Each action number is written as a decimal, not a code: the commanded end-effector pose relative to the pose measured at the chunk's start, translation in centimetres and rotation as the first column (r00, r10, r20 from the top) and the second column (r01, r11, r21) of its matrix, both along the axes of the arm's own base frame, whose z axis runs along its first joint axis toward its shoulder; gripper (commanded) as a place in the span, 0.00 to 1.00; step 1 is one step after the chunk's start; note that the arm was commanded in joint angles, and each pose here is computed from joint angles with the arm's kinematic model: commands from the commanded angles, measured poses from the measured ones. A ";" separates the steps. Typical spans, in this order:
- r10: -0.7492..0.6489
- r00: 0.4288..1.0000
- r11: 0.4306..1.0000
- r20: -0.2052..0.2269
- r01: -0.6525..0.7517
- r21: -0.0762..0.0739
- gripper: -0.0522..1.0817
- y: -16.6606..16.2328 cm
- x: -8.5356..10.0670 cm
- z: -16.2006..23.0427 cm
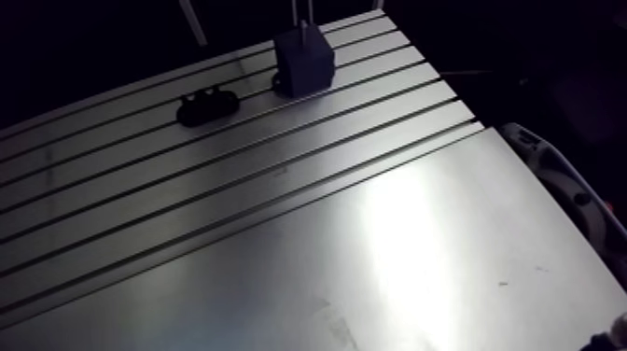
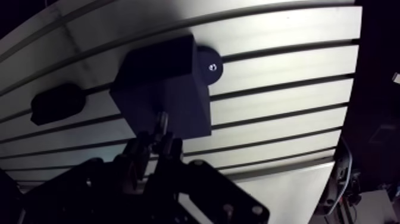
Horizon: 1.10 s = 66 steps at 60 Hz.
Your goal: Pick up the M10 bolt and insert it into the hole until fully seated.
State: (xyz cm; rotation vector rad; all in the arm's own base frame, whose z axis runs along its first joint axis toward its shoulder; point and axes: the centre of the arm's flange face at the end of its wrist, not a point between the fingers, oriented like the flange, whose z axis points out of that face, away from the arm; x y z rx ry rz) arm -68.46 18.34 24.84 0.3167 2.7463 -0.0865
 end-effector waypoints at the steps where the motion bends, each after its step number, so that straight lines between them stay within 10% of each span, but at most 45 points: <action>1: -0.001 1.000 1.000 -0.003 0.001 0.003 0.18 0.0 0.0 0.0; 5: 0.000 1.000 1.000 -0.012 0.000 0.003 0.05 -0.1 -0.2 0.0; 36: 0.025 0.987 1.000 -0.158 -0.023 0.014 0.05 -1.5 0.7 8.1; 66: 0.062 0.963 0.997 -0.261 -0.048 0.059 0.05 -10.5 11.8 17.2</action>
